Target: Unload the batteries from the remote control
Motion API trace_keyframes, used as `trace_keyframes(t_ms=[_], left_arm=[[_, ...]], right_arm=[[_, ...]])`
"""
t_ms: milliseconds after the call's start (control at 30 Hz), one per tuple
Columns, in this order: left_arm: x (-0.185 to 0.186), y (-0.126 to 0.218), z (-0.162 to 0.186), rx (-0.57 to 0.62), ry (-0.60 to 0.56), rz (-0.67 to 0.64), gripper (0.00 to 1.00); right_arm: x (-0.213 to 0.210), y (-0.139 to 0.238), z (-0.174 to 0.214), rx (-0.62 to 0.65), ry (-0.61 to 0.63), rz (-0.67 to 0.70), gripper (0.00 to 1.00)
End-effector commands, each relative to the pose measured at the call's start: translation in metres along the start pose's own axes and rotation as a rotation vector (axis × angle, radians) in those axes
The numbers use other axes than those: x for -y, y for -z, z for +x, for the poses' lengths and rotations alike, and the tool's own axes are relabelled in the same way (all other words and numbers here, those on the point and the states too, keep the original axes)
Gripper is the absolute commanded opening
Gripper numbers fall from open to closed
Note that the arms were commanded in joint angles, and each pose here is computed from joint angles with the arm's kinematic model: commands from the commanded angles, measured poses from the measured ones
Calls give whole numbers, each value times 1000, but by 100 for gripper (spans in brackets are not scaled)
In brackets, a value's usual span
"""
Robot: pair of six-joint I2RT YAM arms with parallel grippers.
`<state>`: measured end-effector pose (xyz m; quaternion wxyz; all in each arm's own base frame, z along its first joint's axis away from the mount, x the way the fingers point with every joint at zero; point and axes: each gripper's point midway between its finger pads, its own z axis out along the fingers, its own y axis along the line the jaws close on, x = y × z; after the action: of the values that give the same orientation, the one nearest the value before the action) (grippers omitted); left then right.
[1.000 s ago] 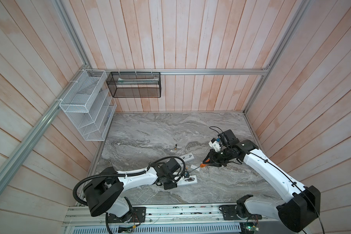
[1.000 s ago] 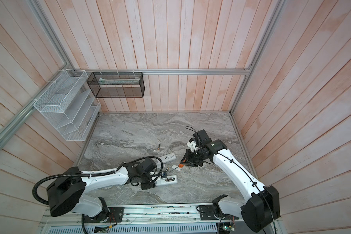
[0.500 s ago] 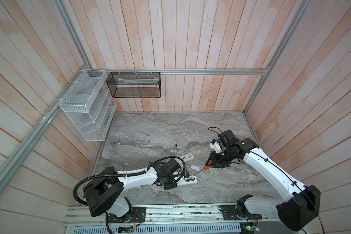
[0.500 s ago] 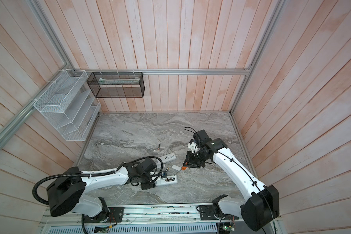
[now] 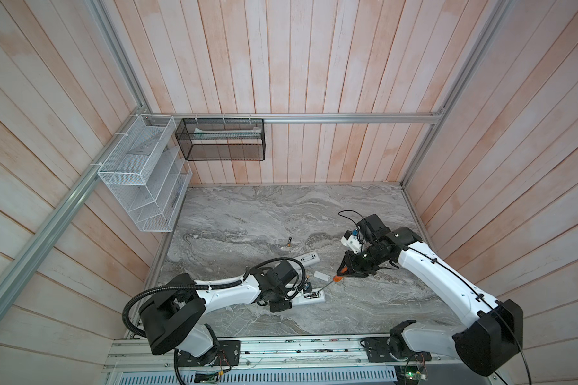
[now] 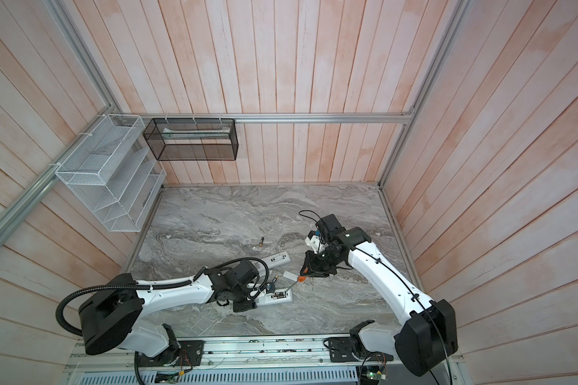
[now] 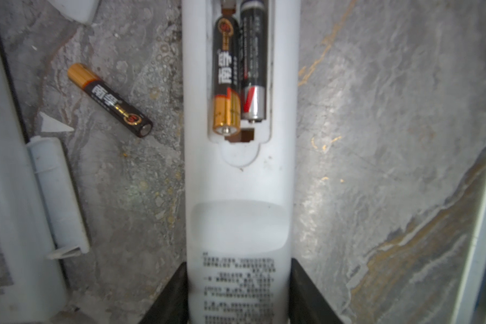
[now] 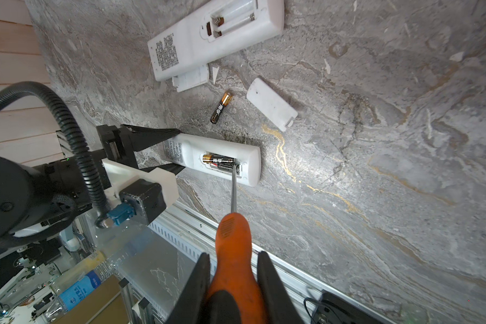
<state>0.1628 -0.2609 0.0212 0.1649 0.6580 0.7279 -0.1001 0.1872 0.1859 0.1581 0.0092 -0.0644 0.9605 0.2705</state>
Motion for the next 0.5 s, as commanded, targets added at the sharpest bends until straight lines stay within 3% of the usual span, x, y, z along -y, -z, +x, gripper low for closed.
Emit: trace_keyframes(t_ms=[0, 467], left_arm=[[-1, -1, -3, 2, -11, 0, 13], [-2, 0, -4, 8, -12, -8, 13]], right_arm=[[1, -4, 9, -25, 19, -10, 13], [9, -12, 17, -44, 2, -2, 13]])
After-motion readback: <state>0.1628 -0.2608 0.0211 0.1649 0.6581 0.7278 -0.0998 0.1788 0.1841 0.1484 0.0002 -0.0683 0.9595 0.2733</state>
